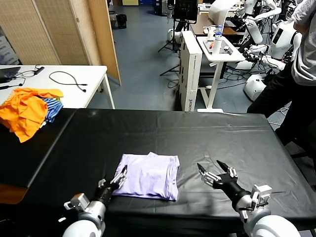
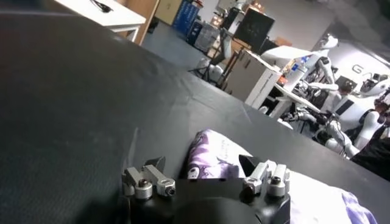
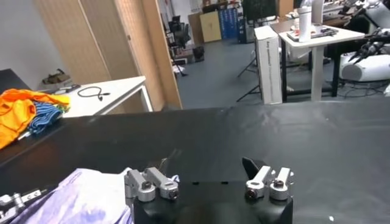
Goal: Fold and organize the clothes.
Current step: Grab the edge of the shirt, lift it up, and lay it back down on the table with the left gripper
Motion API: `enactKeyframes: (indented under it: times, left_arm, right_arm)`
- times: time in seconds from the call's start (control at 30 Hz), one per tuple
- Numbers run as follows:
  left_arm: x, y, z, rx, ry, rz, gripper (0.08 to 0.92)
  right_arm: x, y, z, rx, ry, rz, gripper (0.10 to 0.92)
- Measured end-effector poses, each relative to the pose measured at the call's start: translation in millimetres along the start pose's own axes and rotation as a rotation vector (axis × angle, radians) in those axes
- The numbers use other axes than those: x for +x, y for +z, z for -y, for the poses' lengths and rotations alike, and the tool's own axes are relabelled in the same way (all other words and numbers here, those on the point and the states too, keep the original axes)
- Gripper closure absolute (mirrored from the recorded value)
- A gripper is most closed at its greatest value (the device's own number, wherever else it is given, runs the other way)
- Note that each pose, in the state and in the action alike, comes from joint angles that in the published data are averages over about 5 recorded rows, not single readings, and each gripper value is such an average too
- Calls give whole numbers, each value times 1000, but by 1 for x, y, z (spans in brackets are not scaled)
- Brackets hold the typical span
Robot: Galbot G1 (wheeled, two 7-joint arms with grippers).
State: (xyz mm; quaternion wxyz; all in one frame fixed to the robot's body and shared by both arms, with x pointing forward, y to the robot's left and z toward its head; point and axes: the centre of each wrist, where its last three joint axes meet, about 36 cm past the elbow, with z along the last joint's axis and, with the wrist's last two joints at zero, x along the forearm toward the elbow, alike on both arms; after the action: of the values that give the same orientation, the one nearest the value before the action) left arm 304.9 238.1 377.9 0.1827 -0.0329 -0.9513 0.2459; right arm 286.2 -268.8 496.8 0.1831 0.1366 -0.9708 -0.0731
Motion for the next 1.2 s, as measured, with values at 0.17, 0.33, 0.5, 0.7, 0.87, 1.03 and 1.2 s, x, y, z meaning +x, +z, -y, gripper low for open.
enactKeyframes:
  times: [0.17, 0.33, 0.5, 0.7, 0.87, 1.03, 1.2]
  left_arm:
    - [-2, 2, -1, 9, 0, -5, 228]
    - [-2, 4, -1, 13, 0, -9, 524]
    - [1, 1, 0, -7, -4, -11, 783]
    - [9, -17, -6, -143, -53, 10, 823]
    - [15, -43, -24, -306, -112, 51, 824]
    - [26, -78, -56, -471, -176, 82, 824]
    - [40, -123, -84, -606, -237, 115, 824]
  right_arm:
    - [-1, 0, -1, 5, -1, 2, 115]
    - [-2, 1, -2, 11, -3, 0, 115]
    - [-2, 3, -4, 17, -5, -2, 115]
    - [-4, 4, -3, 22, 3, 1, 115]
    - [-7, 8, -3, 23, 10, -5, 115]
    - [-10, 11, -4, 19, 7, -11, 115]
    - [-12, 12, -5, 16, 3, -15, 115]
